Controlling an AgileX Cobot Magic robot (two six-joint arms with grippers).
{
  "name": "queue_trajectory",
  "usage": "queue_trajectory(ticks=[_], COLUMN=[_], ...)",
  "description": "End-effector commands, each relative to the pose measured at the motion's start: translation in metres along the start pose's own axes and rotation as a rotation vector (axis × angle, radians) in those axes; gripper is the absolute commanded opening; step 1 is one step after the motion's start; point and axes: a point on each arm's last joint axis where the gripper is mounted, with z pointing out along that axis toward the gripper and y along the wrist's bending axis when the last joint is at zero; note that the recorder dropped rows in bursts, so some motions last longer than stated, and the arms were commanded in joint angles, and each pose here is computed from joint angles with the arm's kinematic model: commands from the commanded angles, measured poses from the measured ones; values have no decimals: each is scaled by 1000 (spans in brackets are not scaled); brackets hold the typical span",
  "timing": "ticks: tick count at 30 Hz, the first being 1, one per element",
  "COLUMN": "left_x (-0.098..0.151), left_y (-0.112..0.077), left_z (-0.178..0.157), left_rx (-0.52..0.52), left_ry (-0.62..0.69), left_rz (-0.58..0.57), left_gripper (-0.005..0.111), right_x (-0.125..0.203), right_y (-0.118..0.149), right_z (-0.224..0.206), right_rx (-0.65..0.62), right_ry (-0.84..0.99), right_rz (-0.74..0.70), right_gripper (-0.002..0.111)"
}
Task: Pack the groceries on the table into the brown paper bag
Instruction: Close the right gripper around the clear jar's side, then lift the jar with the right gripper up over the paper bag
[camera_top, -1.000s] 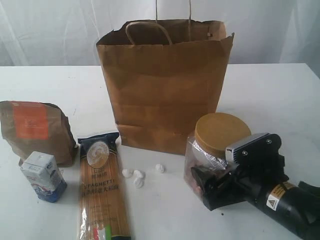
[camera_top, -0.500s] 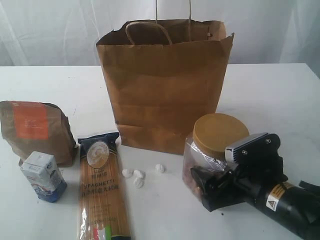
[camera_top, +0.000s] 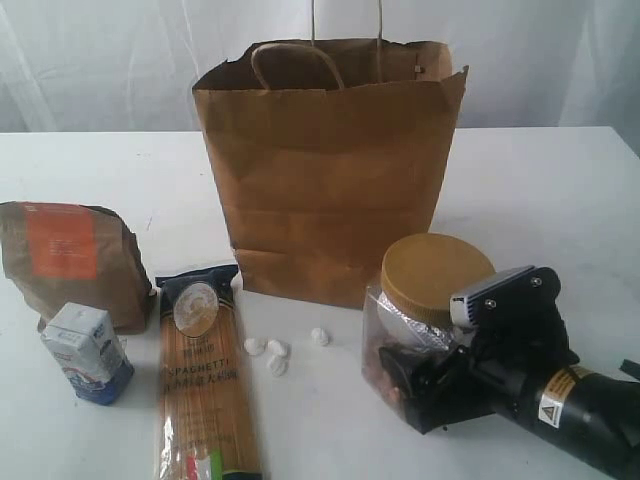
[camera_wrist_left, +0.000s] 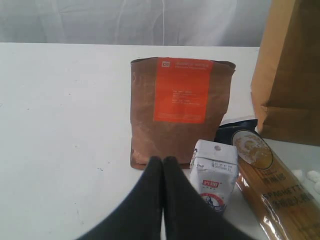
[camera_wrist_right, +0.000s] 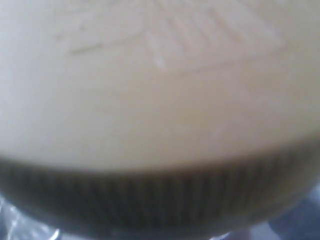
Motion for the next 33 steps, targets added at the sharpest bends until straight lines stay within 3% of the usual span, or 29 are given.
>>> queue_trajectory(ticks=[1,9,18,25,29,33], left_x=[1,1,1,1,1,1], left_y=[0,0,0,0,0,0], left_z=[0,0,0,0,0,0], left_rx=[2,2,2,2,2,2], left_ry=[3,3,3,3,3,3], left_rz=[-2,-2,-2,-2,-2,-2], left_gripper=[0,0,0,0,0,0], right_x=[6,-17,-46,-71,-83,-100], right_y=[-1,1,4,23,41,48], right_z=[-6,-23,-49,-83,-103,-111], right_rx=[16,16,-12,-233,-439,-502], right_ry=[113,5,-176,-347,-433,-496], right_rz=[27,89,169,295,234,154], right_gripper=[21,12,11,11,11,11])
